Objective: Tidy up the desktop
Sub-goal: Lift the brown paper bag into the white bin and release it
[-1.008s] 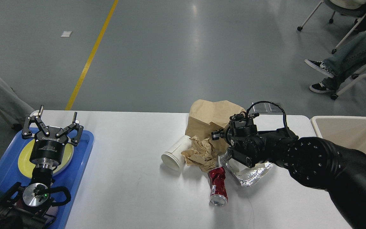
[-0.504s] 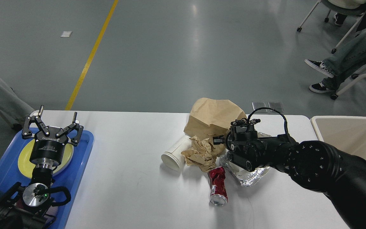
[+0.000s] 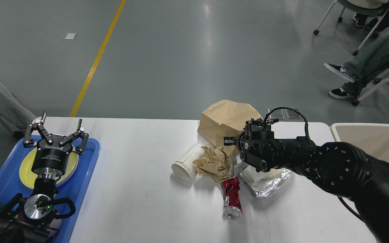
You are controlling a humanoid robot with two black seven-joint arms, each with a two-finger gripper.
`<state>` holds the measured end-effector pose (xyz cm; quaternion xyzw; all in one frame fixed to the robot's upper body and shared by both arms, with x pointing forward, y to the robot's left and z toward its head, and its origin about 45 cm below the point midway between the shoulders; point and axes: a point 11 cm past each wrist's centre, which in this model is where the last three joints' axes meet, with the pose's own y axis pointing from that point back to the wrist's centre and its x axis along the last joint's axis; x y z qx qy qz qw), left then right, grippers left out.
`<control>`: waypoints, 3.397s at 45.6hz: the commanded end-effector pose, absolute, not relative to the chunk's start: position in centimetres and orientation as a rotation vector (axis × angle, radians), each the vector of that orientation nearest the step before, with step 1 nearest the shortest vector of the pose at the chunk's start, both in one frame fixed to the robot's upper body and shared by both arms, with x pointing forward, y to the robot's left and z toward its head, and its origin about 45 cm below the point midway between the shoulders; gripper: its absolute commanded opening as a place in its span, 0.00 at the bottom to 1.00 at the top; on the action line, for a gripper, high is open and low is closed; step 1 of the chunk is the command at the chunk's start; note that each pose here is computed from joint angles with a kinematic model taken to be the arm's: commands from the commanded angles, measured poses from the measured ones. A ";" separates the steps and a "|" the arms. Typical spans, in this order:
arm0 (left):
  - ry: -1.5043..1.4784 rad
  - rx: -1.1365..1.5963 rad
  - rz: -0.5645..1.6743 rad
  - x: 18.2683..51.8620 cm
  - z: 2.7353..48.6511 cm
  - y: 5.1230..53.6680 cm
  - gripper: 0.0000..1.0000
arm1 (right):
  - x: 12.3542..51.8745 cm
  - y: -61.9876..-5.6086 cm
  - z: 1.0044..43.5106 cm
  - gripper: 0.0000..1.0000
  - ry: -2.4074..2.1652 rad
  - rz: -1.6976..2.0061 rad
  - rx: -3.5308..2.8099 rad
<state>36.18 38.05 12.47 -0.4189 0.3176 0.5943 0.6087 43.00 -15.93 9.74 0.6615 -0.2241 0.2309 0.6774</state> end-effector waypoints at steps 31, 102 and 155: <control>0.733 -0.969 1.373 36.2 12.5 38.1 0.96 | 40.6 -25.4 37.9 0.00 -0.243 0.215 1.458; 0.732 -0.966 1.375 36.2 12.5 38.1 0.96 | 26.3 -55.8 4.7 0.00 -0.803 -0.156 0.953; 0.732 -0.966 1.375 36.2 12.5 38.1 0.96 | 26.4 -55.3 4.1 1.00 -0.909 -0.007 0.880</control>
